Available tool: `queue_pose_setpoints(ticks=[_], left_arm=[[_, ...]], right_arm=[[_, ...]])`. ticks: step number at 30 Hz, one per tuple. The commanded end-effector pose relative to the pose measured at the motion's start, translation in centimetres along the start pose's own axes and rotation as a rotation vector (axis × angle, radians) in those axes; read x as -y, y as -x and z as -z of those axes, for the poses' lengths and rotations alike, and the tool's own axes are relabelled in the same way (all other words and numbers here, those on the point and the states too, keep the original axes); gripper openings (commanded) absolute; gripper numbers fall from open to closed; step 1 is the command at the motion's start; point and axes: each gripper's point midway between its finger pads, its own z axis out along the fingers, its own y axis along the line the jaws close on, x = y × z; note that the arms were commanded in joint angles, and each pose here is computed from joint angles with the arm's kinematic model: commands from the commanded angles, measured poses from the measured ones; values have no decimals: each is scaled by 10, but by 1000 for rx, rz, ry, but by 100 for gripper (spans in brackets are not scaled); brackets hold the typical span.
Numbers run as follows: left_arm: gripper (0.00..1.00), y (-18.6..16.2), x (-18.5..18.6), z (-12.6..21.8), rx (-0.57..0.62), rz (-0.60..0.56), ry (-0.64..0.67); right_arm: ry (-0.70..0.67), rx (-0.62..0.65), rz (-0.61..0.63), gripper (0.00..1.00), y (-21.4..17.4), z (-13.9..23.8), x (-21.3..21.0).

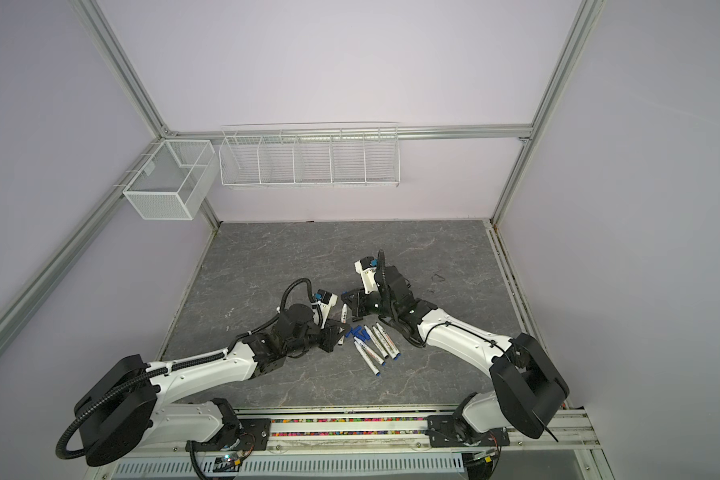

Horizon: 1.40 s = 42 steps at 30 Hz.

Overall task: Insert the pens into the pen caps
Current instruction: 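Lower the blue cap onto the marker tip held by the left gripper, then press the blue cap down onto the white marker with the right gripper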

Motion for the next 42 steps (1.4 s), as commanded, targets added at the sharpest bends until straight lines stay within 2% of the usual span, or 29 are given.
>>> queue_pose_setpoints(ticks=[1, 6, 17, 24, 42], left_arm=[[0, 28, 4, 10, 136, 27, 0], [0, 44, 2, 17, 210, 63, 8], [0, 71, 13, 22, 273, 53, -28], [0, 69, 16, 23, 260, 17, -39], [0, 62, 29, 27, 226, -76, -104]], right_arm=[[60, 0, -13, 7, -4, 7, -10], [152, -29, -6, 7, -10, 16, -24], [295, -148, 46, 7, -23, 36, -44], [404, -258, 21, 7, -45, 45, -56], [551, -338, 12, 7, -60, 81, -71]])
